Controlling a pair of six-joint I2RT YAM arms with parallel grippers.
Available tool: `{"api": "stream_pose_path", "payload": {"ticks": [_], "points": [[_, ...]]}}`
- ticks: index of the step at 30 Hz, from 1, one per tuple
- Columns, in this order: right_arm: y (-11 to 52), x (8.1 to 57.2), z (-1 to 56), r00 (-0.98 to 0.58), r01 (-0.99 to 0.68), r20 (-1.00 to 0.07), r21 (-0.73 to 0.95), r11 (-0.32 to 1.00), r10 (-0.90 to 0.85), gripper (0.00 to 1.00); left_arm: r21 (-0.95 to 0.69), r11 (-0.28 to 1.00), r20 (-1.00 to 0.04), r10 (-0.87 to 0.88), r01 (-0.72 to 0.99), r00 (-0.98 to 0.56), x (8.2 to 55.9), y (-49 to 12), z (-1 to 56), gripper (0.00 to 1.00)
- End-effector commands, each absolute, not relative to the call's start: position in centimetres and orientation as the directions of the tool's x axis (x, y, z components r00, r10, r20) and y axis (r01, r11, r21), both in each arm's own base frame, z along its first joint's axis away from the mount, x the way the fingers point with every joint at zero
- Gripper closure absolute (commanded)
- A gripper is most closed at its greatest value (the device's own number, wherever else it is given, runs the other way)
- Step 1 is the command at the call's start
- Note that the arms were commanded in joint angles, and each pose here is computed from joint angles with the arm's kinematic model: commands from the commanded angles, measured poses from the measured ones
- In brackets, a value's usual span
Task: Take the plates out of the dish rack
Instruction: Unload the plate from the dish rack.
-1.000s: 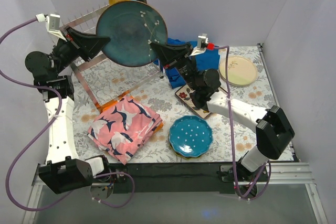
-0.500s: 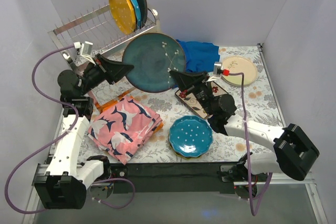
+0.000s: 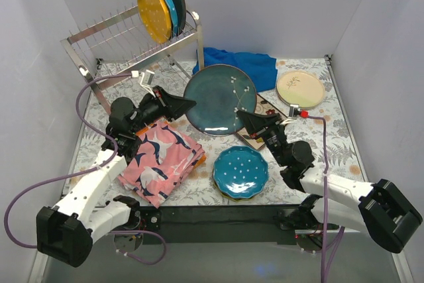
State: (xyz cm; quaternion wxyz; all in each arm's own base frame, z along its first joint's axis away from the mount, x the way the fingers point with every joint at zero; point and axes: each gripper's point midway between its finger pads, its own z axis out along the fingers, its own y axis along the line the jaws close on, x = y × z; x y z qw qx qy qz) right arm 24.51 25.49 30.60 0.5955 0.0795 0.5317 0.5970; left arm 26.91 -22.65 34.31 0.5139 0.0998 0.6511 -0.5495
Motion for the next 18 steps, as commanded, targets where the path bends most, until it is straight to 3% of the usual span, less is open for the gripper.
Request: {"api": "stream_pose_path", "payload": {"ticks": [1,11,15,17,18], "points": [[24.1,22.9,31.0,-0.341,-0.636,-0.468,0.754,0.166,0.815,0.99,-0.621,0.281,-0.760,-0.442,0.732,-0.476,25.2,-25.2,34.9,1.00],[20.2,24.5,27.7,-0.358,-0.546,-0.414,0.820,0.173,0.837,0.99,-0.661,0.294,-0.742,-0.394,0.690,-0.543,26.2,-28.0,31.6,0.78],[18.9,25.3,27.1,-0.348,-0.523,-0.402,0.833,0.181,0.847,0.99,-0.662,0.315,-0.744,-0.384,0.680,-0.547,26.8,-28.2,30.8,0.64],[18.9,25.4,26.8,-0.358,-0.517,-0.402,0.837,0.179,0.843,0.99,-0.661,0.316,-0.745,-0.385,0.680,-0.545,26.9,-28.3,30.7,0.55],[18.4,25.7,26.7,-0.349,-0.512,-0.402,0.838,0.187,0.847,0.99,-0.664,0.320,-0.743,-0.385,0.676,-0.548,27.2,-28.4,30.6,0.41]]}}
